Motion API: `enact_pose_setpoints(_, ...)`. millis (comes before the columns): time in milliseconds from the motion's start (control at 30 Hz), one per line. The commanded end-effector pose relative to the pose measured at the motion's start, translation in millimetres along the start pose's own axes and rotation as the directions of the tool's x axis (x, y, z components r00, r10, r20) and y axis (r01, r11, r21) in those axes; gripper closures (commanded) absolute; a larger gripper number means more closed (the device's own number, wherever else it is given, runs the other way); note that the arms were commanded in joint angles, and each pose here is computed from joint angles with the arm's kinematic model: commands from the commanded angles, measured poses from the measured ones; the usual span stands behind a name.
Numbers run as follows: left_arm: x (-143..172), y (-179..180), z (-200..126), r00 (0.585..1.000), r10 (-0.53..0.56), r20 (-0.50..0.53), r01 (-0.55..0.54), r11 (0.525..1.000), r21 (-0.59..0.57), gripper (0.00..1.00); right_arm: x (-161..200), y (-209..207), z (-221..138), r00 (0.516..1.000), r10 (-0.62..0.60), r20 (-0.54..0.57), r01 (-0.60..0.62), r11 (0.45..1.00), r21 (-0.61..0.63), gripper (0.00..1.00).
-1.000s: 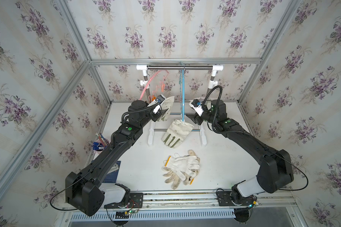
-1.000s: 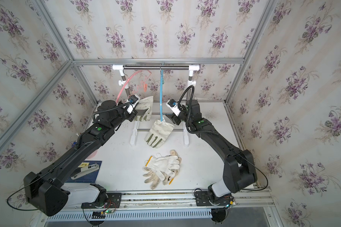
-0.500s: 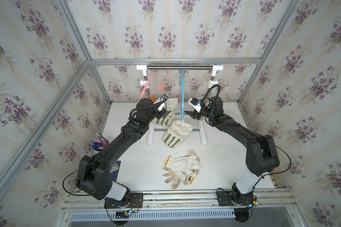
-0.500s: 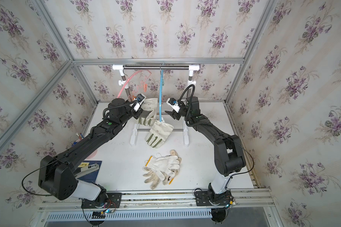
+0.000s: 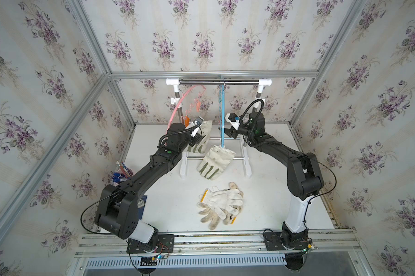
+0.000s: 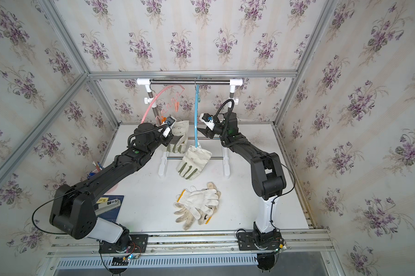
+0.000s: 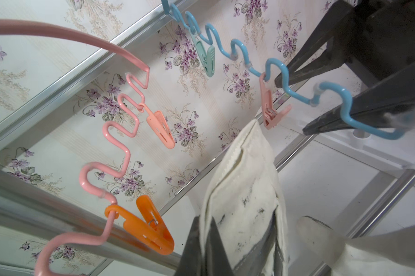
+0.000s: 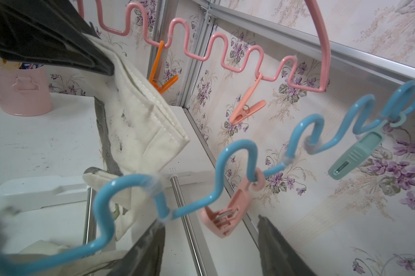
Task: Clip the gloves onto a hanger to dry
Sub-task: Open the clamp at the hanger.
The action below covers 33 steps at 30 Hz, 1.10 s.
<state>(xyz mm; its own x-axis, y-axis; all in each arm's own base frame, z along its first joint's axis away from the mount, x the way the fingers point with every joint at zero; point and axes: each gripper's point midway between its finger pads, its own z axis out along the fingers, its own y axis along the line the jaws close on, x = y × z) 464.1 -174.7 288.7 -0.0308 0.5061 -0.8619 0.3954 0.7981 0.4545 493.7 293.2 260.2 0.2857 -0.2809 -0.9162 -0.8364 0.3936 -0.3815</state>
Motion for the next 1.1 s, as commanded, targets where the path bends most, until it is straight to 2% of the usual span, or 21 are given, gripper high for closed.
enact_pose_setpoints(0, -15, 7, 3, 0.998, -0.019, 0.068, 0.021, 1.0, -0.021, 1.0, -4, -1, 5, 0.999, -0.031, 0.036, 0.031, 0.999, -0.018, 0.38)
enact_pose_setpoints(733, -5, -1, 23, 0.998, 0.006, 0.056, -0.007, 1.0, 0.01, 1.0, -5, -7, 24, 0.994, -0.04, 0.1, 0.048, 0.996, -0.08, 0.43)
enact_pose_setpoints(933, -1, -2, 28, 0.999, 0.013, 0.05, -0.014, 1.0, 0.009, 1.0, -11, -5, 21, 0.993, -0.041, 0.109, 0.052, 0.994, -0.094, 0.54)
enact_pose_setpoints(1067, 1, -3, 30, 0.999, 0.009, 0.045, -0.009, 1.0, 0.011, 1.0, -11, -5, 19, 0.993, -0.042, 0.111, 0.053, 0.994, -0.098, 0.65)
